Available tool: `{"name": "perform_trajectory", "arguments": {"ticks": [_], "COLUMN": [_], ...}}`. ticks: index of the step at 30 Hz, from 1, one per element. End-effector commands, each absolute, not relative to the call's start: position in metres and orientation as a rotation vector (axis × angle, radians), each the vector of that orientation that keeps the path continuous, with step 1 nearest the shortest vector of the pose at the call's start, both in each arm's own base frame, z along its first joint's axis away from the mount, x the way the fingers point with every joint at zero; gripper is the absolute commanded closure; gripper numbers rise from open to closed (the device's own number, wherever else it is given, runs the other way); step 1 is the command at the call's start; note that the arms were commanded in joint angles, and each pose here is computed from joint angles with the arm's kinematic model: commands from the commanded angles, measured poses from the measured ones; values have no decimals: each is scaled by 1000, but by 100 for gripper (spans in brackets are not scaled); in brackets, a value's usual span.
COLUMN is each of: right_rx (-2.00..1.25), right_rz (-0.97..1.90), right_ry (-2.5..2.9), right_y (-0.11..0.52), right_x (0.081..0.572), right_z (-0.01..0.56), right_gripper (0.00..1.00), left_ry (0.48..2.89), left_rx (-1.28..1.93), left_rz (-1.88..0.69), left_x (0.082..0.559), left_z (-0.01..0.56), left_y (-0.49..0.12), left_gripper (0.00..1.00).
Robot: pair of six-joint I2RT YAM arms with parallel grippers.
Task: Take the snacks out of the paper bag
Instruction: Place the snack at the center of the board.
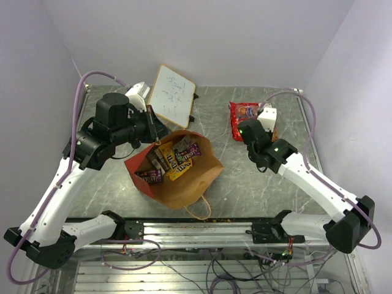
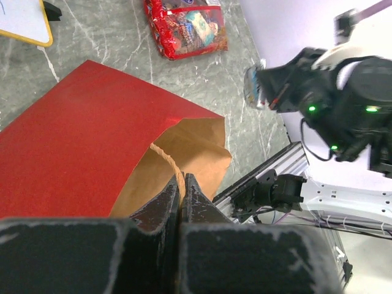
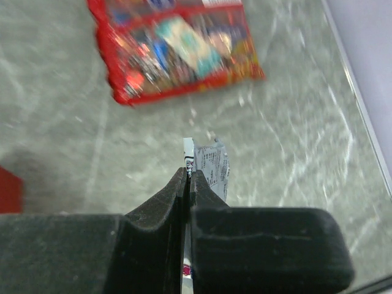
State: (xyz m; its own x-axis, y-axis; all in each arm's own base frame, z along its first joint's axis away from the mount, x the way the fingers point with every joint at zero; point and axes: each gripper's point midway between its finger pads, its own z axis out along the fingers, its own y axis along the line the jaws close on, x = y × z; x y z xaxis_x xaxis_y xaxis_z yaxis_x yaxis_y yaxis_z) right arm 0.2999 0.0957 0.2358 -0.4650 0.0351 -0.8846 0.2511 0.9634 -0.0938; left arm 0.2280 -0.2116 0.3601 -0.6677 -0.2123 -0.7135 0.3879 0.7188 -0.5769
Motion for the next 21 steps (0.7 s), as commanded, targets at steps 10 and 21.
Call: {"name": "perform_trajectory", "arguments": {"ticks": [10,21], "right_rx": [657,964], "right_rz": [-628,-316], "right_ry": [2304,2307], "right_y": [-39,-47], "right_x": [267,366], "right_z": [114,85], "right_gripper": [100,89], "left_ry": [2082,2092], "left_rx": [154,178], "left_rz": [-975,-1034], "left_x": [224,217], "left_z": [377,379], "left_y": [-216,-223], "left_gripper": [93,93]}}
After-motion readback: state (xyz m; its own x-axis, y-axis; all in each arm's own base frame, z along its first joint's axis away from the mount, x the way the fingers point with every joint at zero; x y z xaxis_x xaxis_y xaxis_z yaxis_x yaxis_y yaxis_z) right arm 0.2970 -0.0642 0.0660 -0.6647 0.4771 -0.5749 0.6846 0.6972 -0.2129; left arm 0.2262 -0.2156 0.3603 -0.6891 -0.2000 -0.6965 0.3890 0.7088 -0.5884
